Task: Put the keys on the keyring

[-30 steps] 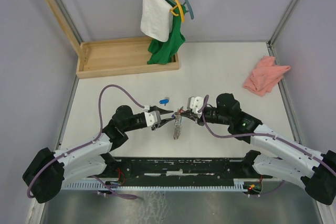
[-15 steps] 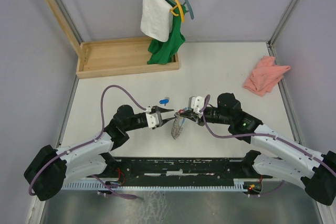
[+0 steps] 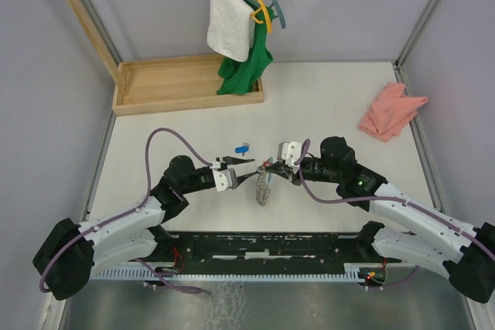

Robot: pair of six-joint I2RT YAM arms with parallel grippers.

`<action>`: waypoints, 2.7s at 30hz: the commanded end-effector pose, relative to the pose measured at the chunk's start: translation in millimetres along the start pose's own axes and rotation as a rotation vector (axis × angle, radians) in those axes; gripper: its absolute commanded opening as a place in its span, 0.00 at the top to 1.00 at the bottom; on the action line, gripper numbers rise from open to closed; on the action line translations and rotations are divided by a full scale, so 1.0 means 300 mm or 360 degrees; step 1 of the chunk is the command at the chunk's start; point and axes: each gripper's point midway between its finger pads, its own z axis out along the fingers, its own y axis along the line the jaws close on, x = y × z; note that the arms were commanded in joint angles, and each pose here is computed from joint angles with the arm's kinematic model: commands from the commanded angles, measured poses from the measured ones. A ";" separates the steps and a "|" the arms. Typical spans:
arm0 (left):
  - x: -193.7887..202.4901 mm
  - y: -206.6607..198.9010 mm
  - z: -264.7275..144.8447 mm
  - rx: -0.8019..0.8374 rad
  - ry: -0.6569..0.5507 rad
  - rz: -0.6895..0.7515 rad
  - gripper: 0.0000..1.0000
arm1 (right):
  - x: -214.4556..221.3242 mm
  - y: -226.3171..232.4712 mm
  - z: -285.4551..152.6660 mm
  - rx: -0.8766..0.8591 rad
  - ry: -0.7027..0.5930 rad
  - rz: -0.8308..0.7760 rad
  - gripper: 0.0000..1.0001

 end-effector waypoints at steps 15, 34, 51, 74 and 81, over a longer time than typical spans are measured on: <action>-0.057 0.036 0.066 0.0092 -0.0078 0.0113 0.73 | -0.137 -0.016 -0.005 -0.0005 -0.0218 -0.0074 0.99; -0.081 -0.030 0.024 0.0063 0.0051 -0.0585 0.97 | -0.152 -0.102 -0.024 0.0276 -0.0341 -0.0031 0.99; -0.008 -0.056 0.012 -0.0143 0.0192 -0.0765 0.60 | -0.131 -0.101 -0.021 0.0269 -0.0347 -0.0054 0.99; -0.113 0.106 -0.007 -0.0010 -0.0056 -0.0134 0.51 | -0.114 -0.054 -0.039 0.0151 -0.0315 -0.0139 0.99; -0.155 0.078 0.013 0.0187 -0.0122 -0.0050 0.49 | -0.112 -0.042 -0.030 0.0105 -0.0314 -0.0133 0.99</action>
